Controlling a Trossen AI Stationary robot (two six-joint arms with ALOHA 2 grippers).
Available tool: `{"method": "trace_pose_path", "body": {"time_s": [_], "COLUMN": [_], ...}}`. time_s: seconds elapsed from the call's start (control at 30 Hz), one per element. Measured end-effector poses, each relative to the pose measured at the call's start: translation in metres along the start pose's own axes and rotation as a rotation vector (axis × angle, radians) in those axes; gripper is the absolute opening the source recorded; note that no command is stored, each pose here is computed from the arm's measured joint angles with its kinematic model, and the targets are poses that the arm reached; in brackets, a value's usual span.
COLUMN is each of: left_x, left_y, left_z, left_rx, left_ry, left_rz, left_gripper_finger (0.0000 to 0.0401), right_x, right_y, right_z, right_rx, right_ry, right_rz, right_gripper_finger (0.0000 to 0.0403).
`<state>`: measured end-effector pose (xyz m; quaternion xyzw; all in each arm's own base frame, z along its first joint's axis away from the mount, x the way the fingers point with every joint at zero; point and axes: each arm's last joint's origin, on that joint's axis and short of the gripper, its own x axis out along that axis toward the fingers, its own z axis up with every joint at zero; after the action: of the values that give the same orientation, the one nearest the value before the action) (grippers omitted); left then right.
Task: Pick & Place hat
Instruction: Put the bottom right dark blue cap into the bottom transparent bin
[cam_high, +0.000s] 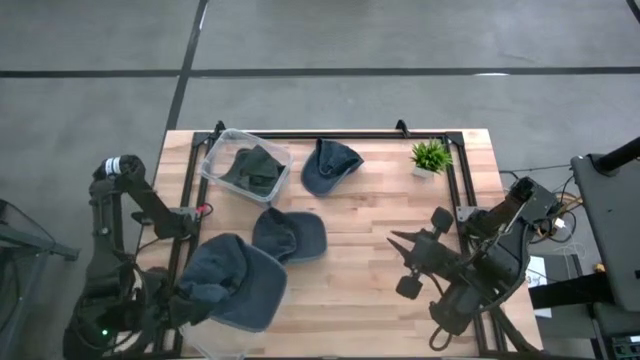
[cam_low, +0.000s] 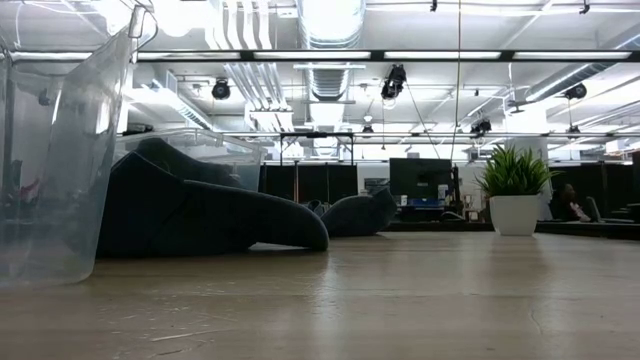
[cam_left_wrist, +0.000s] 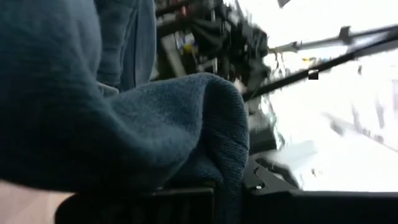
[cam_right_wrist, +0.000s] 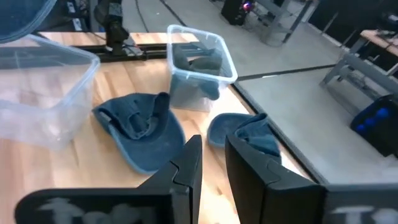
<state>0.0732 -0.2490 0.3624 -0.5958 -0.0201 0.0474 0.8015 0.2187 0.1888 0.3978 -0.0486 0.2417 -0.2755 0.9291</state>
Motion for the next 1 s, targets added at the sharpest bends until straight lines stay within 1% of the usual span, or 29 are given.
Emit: {"method": "trace_pose_path", "body": {"time_s": [0.17,0.3,0.37,0.5,0.6,0.7,0.93,1.0], "left_x": [-0.001,0.000,0.000,0.000,-0.003,-0.006,-0.008,-0.010], "left_y": [0.004,0.012,0.016,0.027,0.031,0.025,-0.006,-0.010], "left_z": [0.024,0.045,0.053,0.063,0.074,0.083,0.103,0.106], "left_rx": [0.003,-0.030,-0.055,-0.110,-0.141,-0.154,-0.118,-0.098], "left_ry": [0.103,0.188,0.268,0.424,0.479,0.514,0.594,0.639], "left_rz": [0.027,0.093,0.150,0.318,0.433,0.464,0.422,0.472], "left_gripper_finger": [0.0005,0.0005,0.0005,0.0005,0.0005,0.0005,0.0005,0.0005], "right_x": [0.001,0.001,0.001,0.001,0.001,0.001,0.001,0.001], "right_y": [0.002,0.003,0.003,0.003,0.003,0.003,0.003,0.003], "right_z": [-0.001,-0.001,-0.001,0.000,0.000,0.000,0.000,0.000], "right_rx": [0.009,0.011,0.008,0.007,0.010,0.009,0.003,0.003], "right_ry": [0.019,0.018,0.017,0.014,0.014,0.014,0.014,0.014], "right_rz": [0.016,0.018,0.019,0.023,0.023,0.023,0.023,0.023], "right_gripper_finger": [0.0062,0.0059,0.0059,0.0060,0.0061,0.0061,0.0061,0.0061]}}
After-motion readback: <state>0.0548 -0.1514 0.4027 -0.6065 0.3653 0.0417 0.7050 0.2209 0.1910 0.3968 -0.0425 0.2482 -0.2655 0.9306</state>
